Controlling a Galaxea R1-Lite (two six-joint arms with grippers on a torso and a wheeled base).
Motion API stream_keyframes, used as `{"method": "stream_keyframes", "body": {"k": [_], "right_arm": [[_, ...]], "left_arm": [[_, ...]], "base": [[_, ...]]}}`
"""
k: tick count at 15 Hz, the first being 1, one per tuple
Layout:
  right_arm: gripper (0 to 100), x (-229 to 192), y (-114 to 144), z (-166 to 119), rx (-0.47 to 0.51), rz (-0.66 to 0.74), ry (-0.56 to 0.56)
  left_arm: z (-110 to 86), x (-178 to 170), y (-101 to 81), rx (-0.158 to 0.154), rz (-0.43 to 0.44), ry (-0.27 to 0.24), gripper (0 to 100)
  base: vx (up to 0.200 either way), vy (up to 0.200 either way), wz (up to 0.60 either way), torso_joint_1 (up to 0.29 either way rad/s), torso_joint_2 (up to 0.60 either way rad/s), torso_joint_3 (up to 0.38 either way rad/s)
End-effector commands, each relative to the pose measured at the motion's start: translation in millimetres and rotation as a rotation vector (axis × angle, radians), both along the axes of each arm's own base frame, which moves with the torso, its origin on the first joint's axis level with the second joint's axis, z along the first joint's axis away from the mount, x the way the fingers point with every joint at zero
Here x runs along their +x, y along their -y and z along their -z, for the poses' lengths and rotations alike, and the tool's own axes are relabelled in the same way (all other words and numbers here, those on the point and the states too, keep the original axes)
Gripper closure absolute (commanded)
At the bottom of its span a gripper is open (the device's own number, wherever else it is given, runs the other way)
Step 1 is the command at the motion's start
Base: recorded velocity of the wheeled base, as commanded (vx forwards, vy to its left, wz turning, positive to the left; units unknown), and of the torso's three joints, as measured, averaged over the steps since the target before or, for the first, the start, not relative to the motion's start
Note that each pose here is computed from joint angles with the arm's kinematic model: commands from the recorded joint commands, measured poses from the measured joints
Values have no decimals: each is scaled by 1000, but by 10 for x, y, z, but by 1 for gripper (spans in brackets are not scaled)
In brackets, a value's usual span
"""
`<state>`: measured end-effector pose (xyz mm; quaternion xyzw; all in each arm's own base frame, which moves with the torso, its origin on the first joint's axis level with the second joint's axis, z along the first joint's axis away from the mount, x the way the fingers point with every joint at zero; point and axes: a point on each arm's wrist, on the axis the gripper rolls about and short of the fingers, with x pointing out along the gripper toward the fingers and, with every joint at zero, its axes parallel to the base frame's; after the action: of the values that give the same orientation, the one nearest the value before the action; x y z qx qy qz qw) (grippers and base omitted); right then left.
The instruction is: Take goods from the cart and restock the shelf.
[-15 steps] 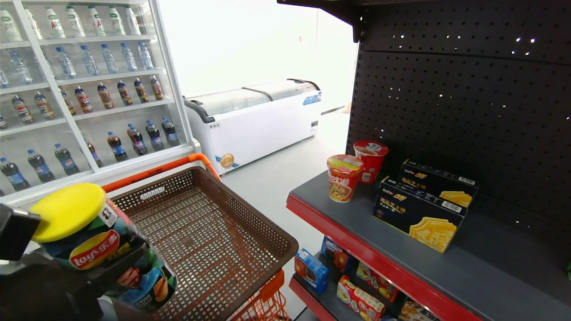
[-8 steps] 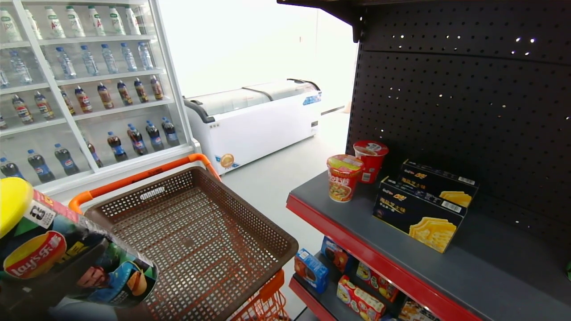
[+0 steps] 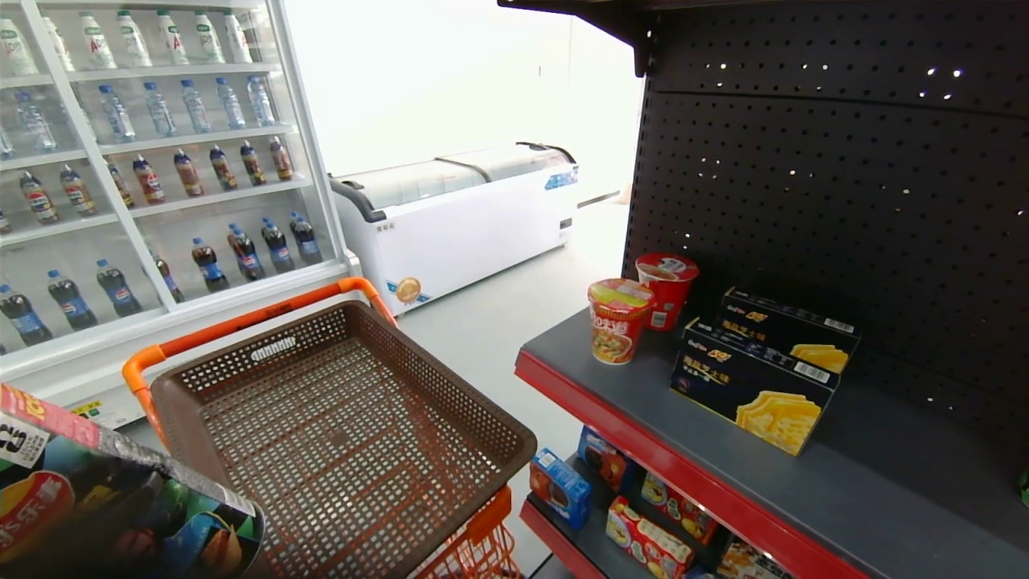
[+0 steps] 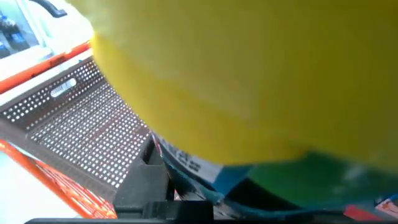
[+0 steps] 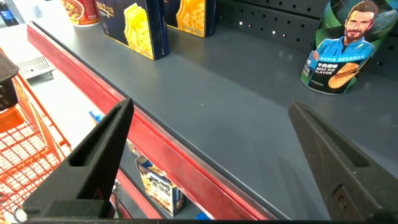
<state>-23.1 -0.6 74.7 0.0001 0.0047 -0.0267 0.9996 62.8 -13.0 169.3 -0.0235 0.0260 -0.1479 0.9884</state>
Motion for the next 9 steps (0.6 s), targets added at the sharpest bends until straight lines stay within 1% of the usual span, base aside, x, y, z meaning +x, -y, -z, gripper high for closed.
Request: {"method": "stream_keyframes", "body": {"k": [1,4,9], "right_arm": [[0,1,0,0,0,-1,-1],[0,1,-5,0,-3,-21,-2],[0,1,-5,0,-3,-23,-2]], "left_arm": [[-20,-65,-9,-2,3,32,100],[-44,-58,-8,-7,3,35,100],[-13,-52,-6,-6,7,19,100]], "base": [[0,0,-600,-2,2,-2],[0,0,-600,2,4,7],[0,0,-600,0,4,3]]}}
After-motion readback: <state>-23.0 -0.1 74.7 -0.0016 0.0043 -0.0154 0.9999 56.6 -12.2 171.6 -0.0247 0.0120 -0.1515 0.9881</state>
